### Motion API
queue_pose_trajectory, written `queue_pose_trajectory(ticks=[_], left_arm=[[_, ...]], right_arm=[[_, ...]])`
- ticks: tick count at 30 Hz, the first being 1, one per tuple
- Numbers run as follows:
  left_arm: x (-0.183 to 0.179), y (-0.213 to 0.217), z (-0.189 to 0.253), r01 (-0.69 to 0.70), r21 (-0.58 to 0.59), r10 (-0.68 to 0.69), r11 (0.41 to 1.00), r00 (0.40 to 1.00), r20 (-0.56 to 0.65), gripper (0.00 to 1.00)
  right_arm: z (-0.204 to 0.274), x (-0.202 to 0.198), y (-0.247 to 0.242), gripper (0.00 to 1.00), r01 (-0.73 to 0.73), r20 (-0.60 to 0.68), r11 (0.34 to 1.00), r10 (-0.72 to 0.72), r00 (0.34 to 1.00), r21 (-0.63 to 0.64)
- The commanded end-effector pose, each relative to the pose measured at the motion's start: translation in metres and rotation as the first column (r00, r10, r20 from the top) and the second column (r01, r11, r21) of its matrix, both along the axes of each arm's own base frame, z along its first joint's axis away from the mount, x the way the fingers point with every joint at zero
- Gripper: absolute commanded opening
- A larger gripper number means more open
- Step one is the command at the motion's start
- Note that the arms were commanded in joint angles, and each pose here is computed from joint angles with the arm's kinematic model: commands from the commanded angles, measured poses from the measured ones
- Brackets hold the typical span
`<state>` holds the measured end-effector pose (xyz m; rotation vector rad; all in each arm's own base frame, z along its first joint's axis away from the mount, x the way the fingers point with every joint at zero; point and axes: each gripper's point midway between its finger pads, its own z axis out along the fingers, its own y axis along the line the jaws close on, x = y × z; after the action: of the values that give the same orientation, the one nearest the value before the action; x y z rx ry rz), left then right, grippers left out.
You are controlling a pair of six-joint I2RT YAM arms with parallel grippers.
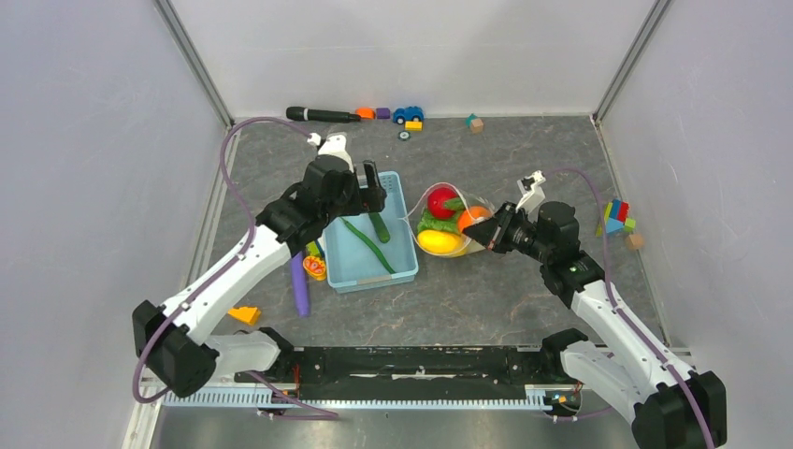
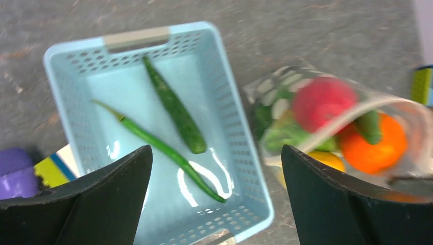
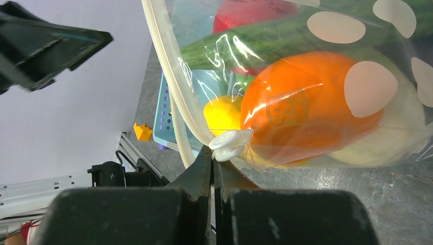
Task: Place the food in the zip-top bag and seal the zipper
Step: Pick up the fake vegetable from the bin.
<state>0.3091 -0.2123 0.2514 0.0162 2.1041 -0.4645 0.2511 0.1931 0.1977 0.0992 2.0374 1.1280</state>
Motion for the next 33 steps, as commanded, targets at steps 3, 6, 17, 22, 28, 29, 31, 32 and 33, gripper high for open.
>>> queue_pose_trajectory(ticks=[3, 6, 17, 22, 28, 29, 31, 32, 33], left_arm=[[0.037, 0.037, -0.053, -0.208, -0.014, 0.205, 0.978, 0.97, -0.132, 1.0], [0.066, 0.042, -0.073, -0.245, -0.022, 0.241, 0.969, 0.962, -0.131, 0.95], [0.132, 0.027, -0.16, -0.212, 0.036, 0.214, 0.977, 0.94, -0.266, 0.69], [0.142, 0.022, -0.173, -0.231, 0.014, 0.227, 0.973, 0.936, -0.269, 0.66], [0.151, 0.032, -0.18, -0.296, 0.039, 0.296, 0.955, 0.924, -0.241, 0.59], [0.153, 0.032, -0.181, -0.299, 0.041, 0.3, 0.953, 0.924, -0.238, 0.58], [0.154, 0.031, -0.183, -0.301, 0.039, 0.301, 0.953, 0.923, -0.24, 0.54], [0.154, 0.031, -0.184, -0.301, 0.039, 0.302, 0.953, 0.922, -0.241, 0.53], [0.155, 0.032, -0.184, -0.308, 0.036, 0.308, 0.951, 0.921, -0.24, 0.52]], right_arm=[[0.013, 0.004, 0.001, 0.0, -0.028, 0.078, 0.999, 0.029, 0.996, -0.017], [0.013, 0.004, 0.001, 0.0, -0.033, 0.083, 0.999, 0.035, 0.996, -0.025], [0.004, 0.005, -0.003, 0.0, -0.024, 0.051, 0.998, 0.027, 0.998, -0.063], [0.003, 0.006, -0.004, 0.0, -0.018, 0.05, 0.998, 0.021, 0.999, -0.067], [0.001, 0.007, -0.004, 0.0, -0.015, 0.047, 0.997, 0.018, 0.999, -0.075], [0.001, 0.007, -0.004, 0.0, -0.016, 0.048, 0.997, 0.019, 0.999, -0.076], [0.0, 0.007, -0.004, 0.0, -0.017, 0.046, 0.997, 0.02, 0.999, -0.078], [0.0, 0.007, -0.005, 0.0, -0.016, 0.046, 0.997, 0.02, 0.999, -0.078], [0.0, 0.007, -0.004, 0.0, -0.016, 0.048, 0.997, 0.02, 0.999, -0.077]])
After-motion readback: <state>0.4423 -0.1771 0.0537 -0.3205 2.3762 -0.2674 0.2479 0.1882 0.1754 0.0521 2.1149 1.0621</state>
